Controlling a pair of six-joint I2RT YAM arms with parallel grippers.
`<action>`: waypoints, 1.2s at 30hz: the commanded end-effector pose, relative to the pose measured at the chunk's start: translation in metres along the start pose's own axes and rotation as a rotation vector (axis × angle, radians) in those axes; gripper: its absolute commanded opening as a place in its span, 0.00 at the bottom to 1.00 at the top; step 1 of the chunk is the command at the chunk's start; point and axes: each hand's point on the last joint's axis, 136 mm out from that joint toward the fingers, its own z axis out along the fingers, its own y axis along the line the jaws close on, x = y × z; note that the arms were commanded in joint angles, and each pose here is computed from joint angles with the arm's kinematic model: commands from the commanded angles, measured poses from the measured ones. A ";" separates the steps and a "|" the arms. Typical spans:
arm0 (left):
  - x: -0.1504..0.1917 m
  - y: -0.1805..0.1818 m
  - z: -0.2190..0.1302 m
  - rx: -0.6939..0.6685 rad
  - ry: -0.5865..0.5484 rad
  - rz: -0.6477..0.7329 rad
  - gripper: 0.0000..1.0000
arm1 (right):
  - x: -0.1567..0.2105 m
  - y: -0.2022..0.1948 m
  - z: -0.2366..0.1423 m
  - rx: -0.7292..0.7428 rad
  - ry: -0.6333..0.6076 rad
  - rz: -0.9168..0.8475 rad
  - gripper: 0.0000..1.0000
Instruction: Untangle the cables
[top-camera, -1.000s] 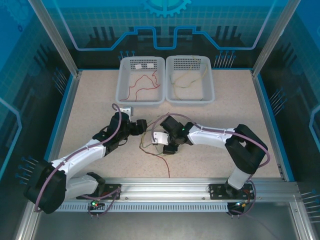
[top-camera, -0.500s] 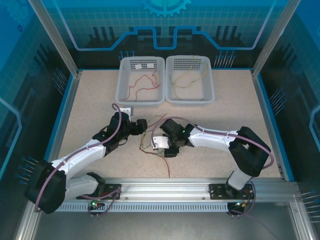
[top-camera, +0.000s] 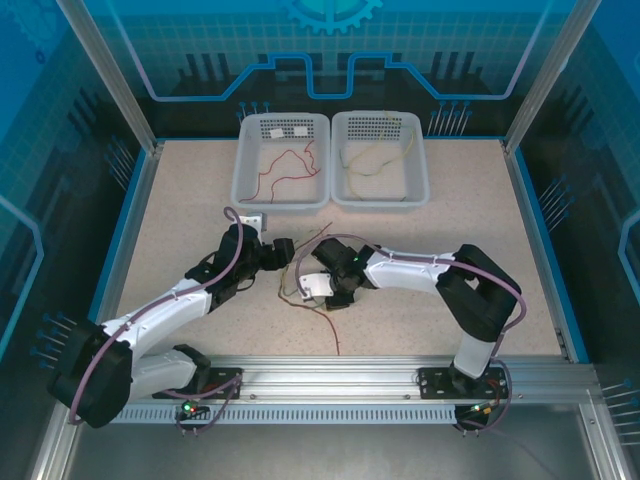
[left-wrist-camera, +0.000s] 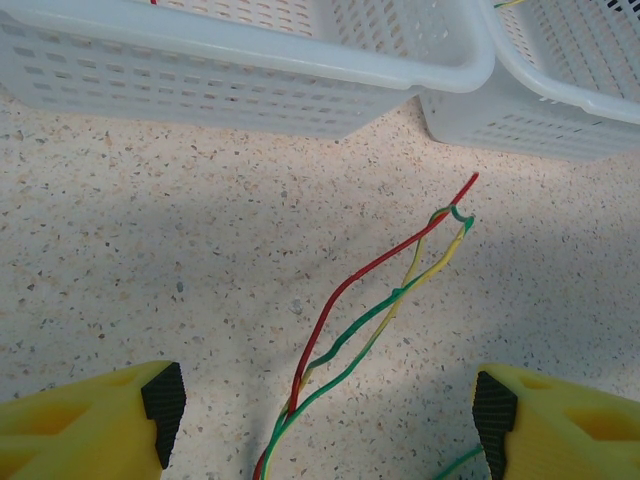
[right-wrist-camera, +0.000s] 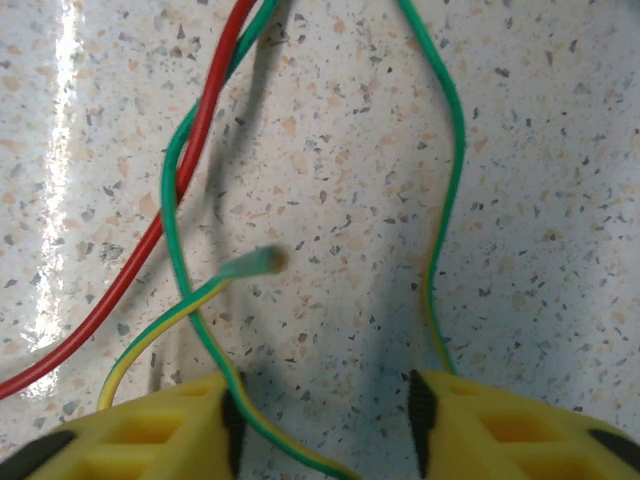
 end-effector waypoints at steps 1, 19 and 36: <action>-0.006 0.000 -0.004 0.008 -0.040 0.025 0.77 | -0.009 -0.006 -0.001 0.009 -0.017 -0.001 0.43; -0.017 -0.006 -0.009 0.024 -0.075 0.015 0.78 | -0.039 -0.019 -0.042 0.007 -0.174 0.159 0.00; -0.044 -0.055 -0.046 0.288 -0.204 0.073 0.77 | -0.030 -0.068 -0.142 0.216 -0.579 0.497 0.00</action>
